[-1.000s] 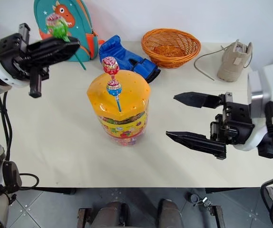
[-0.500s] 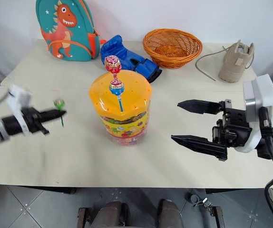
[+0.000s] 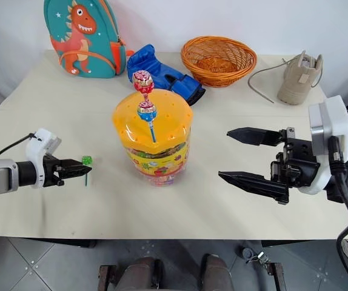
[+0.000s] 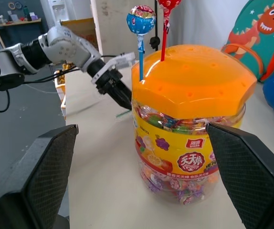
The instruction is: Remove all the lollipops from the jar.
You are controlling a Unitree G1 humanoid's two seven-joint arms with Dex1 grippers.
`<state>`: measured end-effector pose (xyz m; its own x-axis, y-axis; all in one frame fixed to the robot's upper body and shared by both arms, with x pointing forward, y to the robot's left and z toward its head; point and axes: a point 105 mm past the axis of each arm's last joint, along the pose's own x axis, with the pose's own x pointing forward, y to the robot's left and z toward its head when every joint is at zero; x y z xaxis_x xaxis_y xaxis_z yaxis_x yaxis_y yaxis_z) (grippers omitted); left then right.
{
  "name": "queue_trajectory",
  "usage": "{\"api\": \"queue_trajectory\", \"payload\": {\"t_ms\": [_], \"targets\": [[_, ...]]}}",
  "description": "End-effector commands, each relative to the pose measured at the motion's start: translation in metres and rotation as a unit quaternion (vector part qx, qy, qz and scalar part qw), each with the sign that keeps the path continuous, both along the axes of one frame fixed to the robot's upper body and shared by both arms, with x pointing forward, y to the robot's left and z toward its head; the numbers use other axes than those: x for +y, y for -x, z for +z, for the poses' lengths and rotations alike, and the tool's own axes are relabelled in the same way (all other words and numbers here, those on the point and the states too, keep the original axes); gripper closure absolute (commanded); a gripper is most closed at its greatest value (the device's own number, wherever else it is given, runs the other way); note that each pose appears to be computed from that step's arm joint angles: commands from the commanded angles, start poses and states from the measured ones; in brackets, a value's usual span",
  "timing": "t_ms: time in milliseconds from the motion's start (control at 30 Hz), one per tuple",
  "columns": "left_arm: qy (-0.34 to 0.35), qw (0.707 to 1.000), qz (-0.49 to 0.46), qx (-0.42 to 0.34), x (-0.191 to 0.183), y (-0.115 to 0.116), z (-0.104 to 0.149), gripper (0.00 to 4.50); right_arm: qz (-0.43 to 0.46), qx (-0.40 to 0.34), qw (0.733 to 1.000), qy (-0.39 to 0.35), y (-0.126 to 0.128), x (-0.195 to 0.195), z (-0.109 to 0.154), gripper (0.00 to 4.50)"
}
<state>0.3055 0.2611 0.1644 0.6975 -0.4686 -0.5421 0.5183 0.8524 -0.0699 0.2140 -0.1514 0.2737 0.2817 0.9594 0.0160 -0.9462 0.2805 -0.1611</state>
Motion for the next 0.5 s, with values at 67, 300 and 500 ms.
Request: {"api": "queue_trajectory", "payload": {"t_ms": [67, 300, 500], "targets": [[0.004, 0.999, -0.029, -0.042, -0.003, 0.003, 0.036, 0.71, -0.002, -0.019, 1.0, 0.01, 0.001, 0.0, 0.007, 0.0], [0.06, 0.967, -0.133, -0.209, -0.018, 0.008, 0.119, 0.02, -0.005, -0.027, 0.999, 0.022, 0.001, 0.0, 0.009, 0.0], [0.1, 0.909, -0.27, -0.301, -0.024, 0.031, 0.149, 0.02, 0.01, -0.023, 0.999, 0.047, 0.005, 0.014, 0.005, 0.0]]}}
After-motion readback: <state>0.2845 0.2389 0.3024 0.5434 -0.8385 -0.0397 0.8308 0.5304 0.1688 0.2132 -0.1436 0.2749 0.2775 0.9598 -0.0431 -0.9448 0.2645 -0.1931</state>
